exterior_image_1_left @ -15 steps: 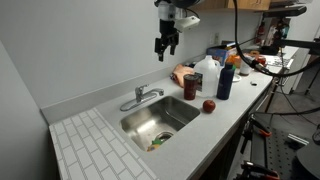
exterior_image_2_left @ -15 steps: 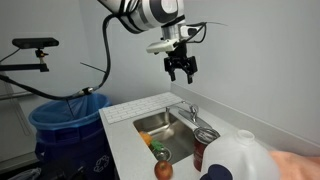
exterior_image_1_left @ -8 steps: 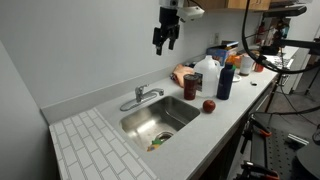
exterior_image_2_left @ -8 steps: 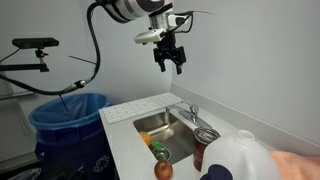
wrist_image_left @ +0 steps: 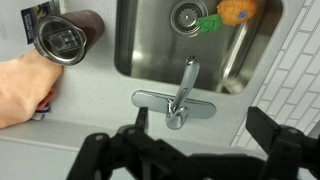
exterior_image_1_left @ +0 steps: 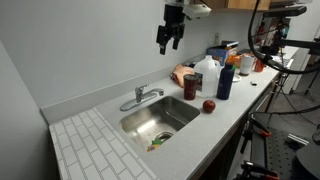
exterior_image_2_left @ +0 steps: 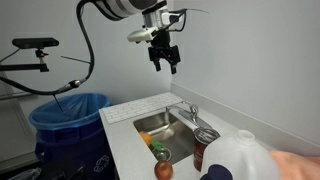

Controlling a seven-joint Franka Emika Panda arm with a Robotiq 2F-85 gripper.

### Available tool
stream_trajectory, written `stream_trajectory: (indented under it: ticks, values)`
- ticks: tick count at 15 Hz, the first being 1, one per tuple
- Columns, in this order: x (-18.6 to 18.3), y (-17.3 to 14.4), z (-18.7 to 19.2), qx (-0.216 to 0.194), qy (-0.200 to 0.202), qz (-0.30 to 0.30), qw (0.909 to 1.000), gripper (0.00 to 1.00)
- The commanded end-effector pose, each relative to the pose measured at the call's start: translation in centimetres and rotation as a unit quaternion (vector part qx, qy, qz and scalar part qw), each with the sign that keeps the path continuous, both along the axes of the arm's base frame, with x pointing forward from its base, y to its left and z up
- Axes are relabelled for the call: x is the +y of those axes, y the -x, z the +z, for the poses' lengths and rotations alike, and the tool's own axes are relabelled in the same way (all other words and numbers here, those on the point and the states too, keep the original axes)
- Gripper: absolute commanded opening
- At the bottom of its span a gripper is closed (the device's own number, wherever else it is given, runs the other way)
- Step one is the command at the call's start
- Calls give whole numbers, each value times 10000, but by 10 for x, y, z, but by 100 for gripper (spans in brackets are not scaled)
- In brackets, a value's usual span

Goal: Center the faucet

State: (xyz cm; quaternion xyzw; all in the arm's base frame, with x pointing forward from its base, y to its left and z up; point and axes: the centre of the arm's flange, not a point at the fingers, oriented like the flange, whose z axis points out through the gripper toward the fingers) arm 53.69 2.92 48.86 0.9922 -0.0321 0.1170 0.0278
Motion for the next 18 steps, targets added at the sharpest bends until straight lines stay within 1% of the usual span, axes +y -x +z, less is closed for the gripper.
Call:
stream_trajectory:
  ticks: [1,5,18]
  values:
    - [0,3,-1,-11,-3,-11,10000,100]
    - [0,9,-1,-42,-5,-16,10000,100]
    - [0,9,-1,-40,-5,-16,10000,100]
